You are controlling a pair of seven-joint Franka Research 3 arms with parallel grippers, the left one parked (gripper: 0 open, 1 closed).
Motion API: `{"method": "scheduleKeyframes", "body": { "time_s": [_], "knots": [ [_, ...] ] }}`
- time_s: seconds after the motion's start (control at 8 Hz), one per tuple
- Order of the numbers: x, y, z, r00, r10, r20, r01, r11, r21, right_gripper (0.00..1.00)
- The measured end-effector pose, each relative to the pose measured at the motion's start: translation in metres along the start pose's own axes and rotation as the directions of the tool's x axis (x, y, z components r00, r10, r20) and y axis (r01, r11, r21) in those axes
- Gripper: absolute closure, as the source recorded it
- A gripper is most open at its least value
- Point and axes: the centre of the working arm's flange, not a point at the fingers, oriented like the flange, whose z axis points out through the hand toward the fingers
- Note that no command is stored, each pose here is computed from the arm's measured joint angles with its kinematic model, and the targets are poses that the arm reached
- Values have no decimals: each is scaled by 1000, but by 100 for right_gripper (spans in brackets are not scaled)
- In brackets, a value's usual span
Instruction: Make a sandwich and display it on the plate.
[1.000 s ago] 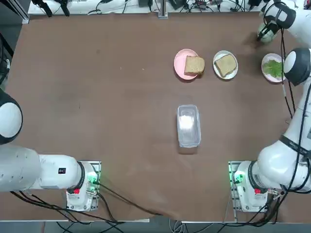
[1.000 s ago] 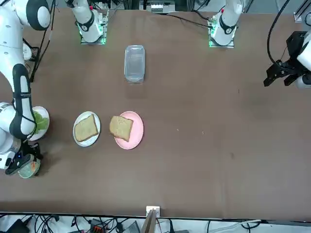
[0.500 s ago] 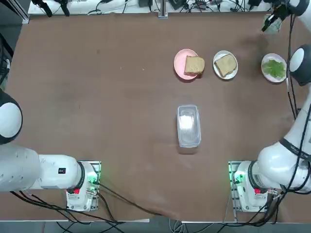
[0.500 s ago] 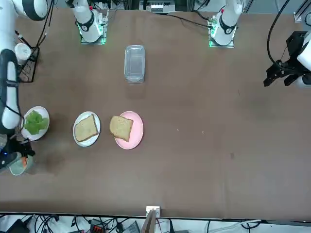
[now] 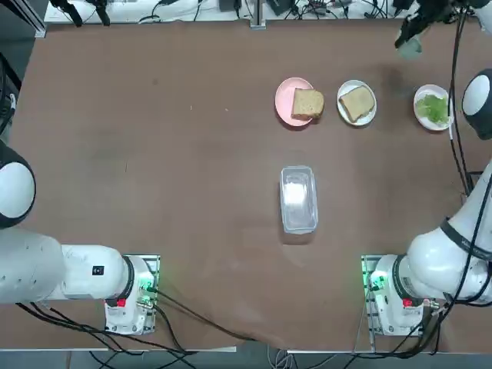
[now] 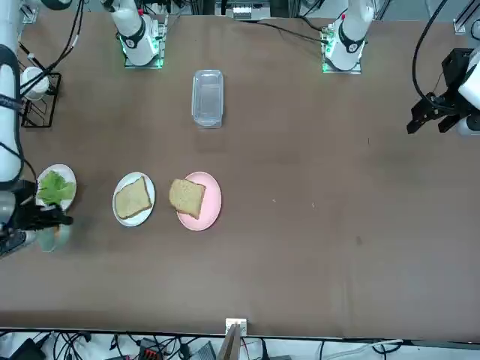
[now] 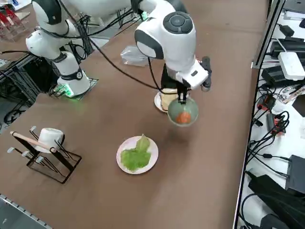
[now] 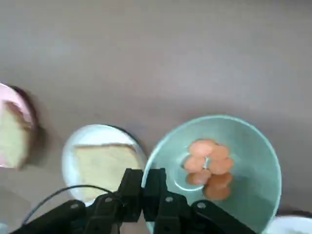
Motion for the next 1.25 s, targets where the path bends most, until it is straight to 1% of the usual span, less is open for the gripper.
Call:
{"method": "scheduleKeyframes", "body": {
  "time_s": [0.12,0.38,0.62,0.88,1.12,1.25],
  "knots": [
    [-2,-12,13,999,49,1,-49,996,68,96],
    [-12,-24,34,993,116,12,-116,975,188,96],
    [-25,-33,52,985,171,30,-173,941,291,96],
    [-37,-43,71,973,225,52,-227,893,390,96],
    [-46,-49,88,962,261,77,-267,852,451,96],
    [-50,-52,95,960,267,90,-277,840,466,96]
  ]
}}
